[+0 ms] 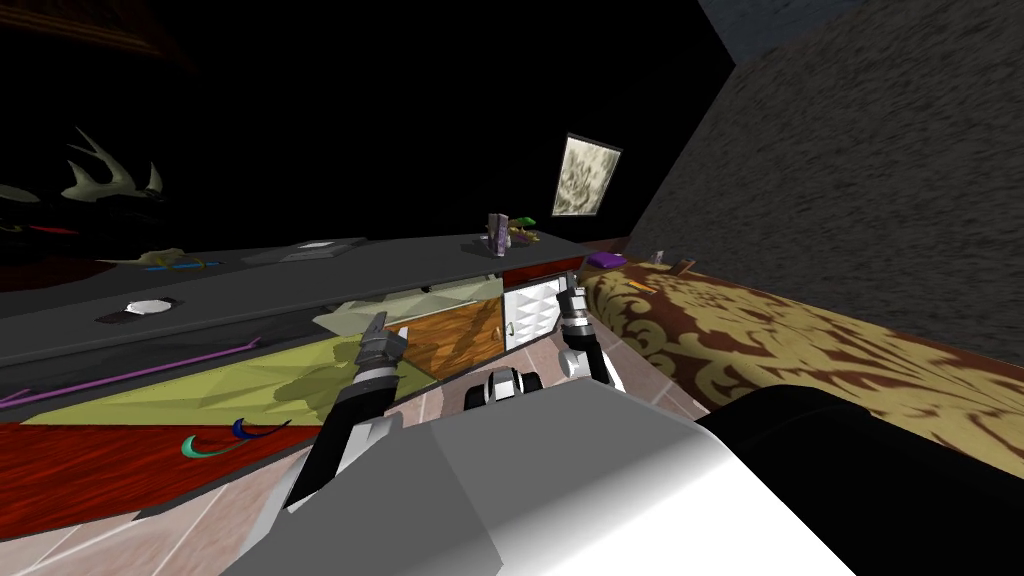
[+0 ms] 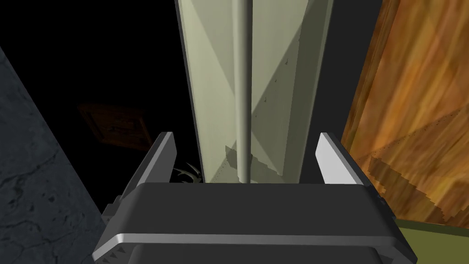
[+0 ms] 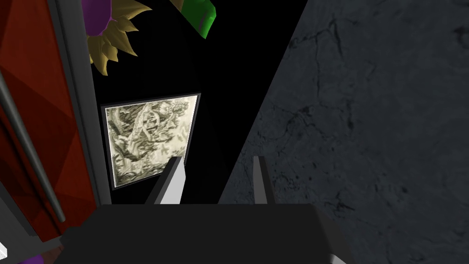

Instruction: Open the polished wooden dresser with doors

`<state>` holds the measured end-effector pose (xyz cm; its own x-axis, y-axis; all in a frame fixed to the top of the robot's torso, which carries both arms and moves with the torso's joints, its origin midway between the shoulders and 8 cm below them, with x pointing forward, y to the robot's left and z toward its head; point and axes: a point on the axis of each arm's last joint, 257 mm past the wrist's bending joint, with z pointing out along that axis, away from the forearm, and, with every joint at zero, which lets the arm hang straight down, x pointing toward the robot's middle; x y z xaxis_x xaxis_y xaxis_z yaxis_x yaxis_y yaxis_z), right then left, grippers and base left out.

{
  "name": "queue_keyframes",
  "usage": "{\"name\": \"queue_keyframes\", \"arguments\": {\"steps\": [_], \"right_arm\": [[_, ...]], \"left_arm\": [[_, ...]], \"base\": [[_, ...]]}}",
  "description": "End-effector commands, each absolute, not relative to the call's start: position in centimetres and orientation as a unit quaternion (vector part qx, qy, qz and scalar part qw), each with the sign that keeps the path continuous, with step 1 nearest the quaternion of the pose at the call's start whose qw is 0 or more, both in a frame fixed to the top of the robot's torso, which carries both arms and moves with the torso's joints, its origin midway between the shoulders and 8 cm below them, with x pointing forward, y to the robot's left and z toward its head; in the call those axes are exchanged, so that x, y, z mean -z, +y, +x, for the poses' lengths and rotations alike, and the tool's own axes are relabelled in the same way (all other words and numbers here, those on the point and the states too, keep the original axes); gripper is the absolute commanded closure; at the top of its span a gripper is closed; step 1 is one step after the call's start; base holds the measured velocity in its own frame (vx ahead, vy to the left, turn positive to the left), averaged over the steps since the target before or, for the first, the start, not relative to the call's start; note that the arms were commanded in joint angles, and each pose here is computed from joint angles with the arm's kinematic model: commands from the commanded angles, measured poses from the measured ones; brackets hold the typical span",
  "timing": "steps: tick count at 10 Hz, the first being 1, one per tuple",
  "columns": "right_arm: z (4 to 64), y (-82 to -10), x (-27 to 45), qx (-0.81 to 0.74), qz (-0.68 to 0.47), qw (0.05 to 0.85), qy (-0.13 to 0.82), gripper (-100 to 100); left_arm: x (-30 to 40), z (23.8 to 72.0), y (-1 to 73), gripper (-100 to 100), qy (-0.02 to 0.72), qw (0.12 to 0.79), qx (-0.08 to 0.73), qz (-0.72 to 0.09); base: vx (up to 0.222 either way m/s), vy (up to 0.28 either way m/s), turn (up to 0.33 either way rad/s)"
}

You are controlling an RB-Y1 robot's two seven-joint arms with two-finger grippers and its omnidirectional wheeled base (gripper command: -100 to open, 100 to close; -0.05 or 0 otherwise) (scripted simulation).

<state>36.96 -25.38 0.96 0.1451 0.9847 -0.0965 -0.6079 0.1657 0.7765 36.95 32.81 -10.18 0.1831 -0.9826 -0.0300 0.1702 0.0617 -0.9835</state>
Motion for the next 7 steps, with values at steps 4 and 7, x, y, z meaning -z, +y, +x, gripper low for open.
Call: {"name": "queue_keyframes", "arguments": {"steps": [4,7], "right_arm": [[36.96,-25.38,-0.96,-0.573,0.299,0.695,0.315,0],[36.97,-25.38,-0.96,-0.573,0.299,0.695,0.315,0]], "left_arm": [[9.59,36.58,33.02,-100,0.409,0.596,0.483,-0.494],[9.44,36.35,32.83,100,0.408,0.596,0.486,-0.492]], "base": [[0.064,0.012,-0.01],[-0.066,-0.018,0.016]]}}
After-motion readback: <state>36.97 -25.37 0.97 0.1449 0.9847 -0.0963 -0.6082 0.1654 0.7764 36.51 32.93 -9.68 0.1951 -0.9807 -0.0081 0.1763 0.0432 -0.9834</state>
